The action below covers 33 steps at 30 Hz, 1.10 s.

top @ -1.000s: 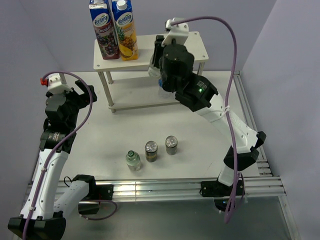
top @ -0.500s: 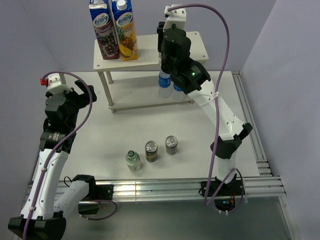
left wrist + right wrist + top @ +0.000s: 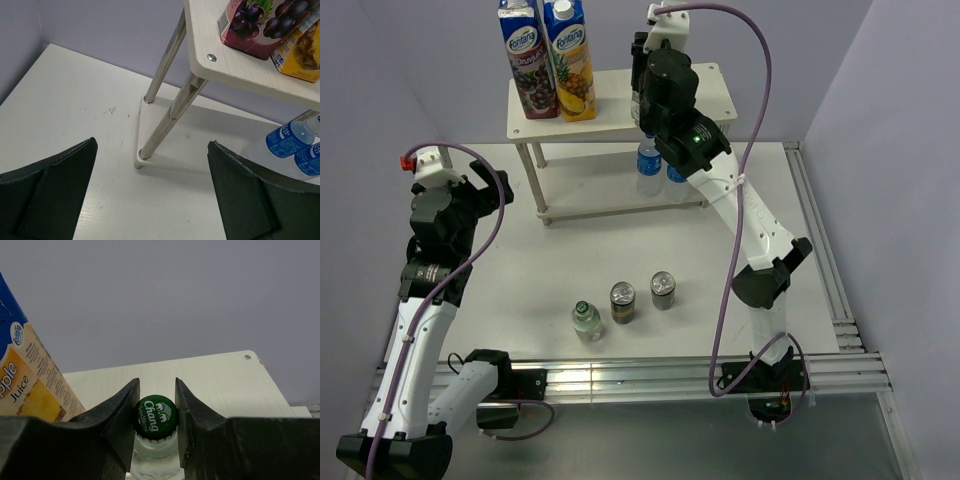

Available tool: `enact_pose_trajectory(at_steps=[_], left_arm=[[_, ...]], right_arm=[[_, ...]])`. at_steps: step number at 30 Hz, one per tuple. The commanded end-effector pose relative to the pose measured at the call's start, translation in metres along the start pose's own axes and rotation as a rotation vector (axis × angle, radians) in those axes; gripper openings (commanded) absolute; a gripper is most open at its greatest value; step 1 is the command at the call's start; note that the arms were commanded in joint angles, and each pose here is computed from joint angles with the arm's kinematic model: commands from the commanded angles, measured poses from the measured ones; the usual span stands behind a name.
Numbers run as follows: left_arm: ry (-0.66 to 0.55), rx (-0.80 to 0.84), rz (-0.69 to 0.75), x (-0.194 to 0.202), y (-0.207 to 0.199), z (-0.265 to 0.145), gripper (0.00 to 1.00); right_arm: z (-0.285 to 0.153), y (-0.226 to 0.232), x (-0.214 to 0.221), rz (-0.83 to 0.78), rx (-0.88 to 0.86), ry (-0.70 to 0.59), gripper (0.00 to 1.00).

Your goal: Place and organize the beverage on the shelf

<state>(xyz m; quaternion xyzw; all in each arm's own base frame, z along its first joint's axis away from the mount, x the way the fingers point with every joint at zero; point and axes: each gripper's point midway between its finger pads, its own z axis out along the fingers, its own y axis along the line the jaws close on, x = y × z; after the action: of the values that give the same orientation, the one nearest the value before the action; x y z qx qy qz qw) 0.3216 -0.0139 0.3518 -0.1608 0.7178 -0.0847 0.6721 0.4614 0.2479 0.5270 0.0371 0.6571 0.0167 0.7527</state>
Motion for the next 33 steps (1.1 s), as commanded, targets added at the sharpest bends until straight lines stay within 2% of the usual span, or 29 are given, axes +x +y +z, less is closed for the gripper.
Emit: enact_pose_trajectory(at_steps=[1,12,33], left_arm=[[-0.029,0.023,-0.006,-0.010,-0.005,-0.001,0.99],[-0.025,0.027,-0.005,-0.009,-0.005,0.000,0.99],[-0.033,0.023,-0.008,-0.011,-0.004,-0.002,0.99]], right_arm=[[-0.002,-0.011,-0.074,0.185,-0.018,-0.205,0.00],[0.024,-0.002,-0.036,0.158,-0.030,-0.152,0.00],[0.071,0.013,0.029,0.040,-0.005,-0.134,0.00]])
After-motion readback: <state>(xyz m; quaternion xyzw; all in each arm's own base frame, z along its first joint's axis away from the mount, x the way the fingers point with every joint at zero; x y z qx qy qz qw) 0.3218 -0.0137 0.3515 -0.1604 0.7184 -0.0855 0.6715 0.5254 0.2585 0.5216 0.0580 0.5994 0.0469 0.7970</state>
